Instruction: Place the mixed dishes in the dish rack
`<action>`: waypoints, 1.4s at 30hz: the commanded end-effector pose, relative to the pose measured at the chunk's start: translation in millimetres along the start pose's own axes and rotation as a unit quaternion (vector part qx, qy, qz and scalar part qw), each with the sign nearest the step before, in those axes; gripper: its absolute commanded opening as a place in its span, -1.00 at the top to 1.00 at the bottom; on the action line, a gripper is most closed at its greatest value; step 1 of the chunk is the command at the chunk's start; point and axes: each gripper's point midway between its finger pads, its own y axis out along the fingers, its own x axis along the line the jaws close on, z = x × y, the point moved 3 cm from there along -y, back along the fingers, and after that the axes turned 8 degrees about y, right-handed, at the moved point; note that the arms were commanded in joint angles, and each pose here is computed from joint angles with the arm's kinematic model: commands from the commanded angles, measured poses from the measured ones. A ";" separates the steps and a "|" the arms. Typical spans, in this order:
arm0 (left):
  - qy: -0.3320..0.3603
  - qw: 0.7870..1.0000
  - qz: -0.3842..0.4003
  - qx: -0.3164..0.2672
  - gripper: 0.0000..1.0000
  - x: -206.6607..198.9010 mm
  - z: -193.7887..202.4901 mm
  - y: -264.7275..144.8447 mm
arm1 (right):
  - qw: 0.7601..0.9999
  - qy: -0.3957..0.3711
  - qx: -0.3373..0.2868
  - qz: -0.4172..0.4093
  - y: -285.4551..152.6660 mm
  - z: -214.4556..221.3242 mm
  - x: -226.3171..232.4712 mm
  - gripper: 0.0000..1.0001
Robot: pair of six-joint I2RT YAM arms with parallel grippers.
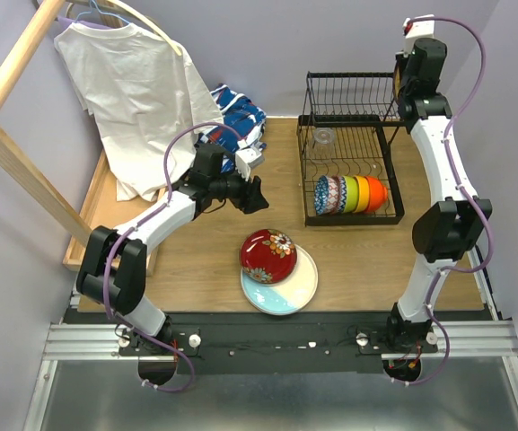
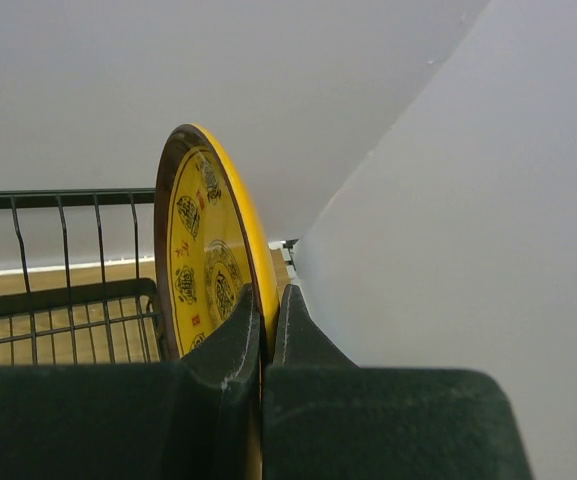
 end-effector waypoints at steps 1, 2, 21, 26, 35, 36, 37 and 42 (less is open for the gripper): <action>-0.001 1.000 0.011 -0.006 -0.25 -2.0 -0.4 3.5 | 0.999 -0.024 0.022 0.024 4.3 17.5 -3.0 0.99; -0.001 1.000 0.011 -0.006 -0.25 -2.0 -0.4 3.5 | 0.999 -0.031 0.026 0.028 5.4 20.4 -3.7 0.99; -0.006 1.000 0.024 -0.005 -0.24 -2.8 -1.9 11.7 | 0.993 -0.105 0.041 0.042 13.7 40.5 20.9 0.99; -0.009 1.000 0.026 -0.006 -0.23 -2.0 -2.4 13.8 | 0.994 -0.094 0.046 0.030 11.6 41.2 26.2 0.99; -0.015 0.999 0.034 -0.006 -0.25 -1.1 -2.9 19.4 | 0.993 -0.085 0.078 0.015 12.2 47.8 32.0 0.20; -0.015 0.999 0.034 -0.007 -0.26 -1.6 -4.0 19.4 | 0.994 -0.076 0.079 0.011 10.7 45.9 33.3 -0.12; -0.016 0.999 0.032 -0.005 -0.28 -0.7 -3.6 19.3 | 0.994 -0.072 0.082 0.008 7.5 43.2 32.4 -0.22; -0.007 0.999 0.031 0.032 -0.33 3.7 10.9 20.8 | 0.996 -0.041 0.072 -0.025 -12.4 17.5 32.4 -0.49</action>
